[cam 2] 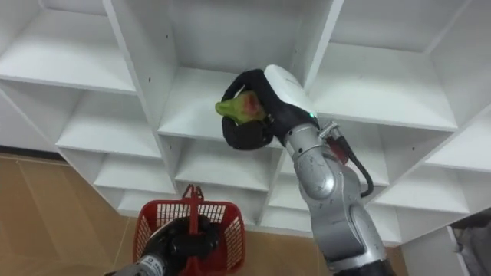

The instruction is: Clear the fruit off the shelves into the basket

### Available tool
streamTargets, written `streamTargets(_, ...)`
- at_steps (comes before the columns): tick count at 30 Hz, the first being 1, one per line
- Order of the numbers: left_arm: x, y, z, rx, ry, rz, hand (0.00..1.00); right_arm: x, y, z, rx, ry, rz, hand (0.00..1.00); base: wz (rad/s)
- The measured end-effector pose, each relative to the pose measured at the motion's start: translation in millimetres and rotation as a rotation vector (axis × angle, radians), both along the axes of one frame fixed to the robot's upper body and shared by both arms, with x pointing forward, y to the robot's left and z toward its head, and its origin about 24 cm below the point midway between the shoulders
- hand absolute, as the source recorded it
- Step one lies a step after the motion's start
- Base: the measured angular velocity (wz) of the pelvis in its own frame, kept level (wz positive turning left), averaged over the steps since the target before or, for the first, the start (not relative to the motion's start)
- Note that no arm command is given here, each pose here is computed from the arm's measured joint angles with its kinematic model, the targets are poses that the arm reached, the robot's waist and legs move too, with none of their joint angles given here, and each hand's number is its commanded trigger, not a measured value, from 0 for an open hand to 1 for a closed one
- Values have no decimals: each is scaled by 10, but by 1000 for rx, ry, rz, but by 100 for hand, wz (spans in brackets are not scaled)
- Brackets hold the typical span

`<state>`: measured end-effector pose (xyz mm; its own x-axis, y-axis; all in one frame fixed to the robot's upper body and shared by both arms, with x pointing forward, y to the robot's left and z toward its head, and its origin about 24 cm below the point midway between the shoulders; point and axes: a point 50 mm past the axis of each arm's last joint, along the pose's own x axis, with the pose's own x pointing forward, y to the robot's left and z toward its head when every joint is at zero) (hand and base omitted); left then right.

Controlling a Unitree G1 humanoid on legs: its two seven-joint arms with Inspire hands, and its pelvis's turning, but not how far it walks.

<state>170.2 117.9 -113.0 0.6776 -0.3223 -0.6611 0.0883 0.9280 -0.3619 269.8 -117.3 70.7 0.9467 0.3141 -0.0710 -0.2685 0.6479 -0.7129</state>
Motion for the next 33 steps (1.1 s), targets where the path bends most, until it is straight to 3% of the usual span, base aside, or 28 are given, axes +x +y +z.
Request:
streamTargets(12, 145, -101, 187, -80, -88, 7, 100, -142, -59, -221, 24, 111, -25, 100, -6)
streamTargets(33, 158, -74, 194, -62, -91, 9, 100, -383, -133, -649, 41, 292, -67, 100, -1)
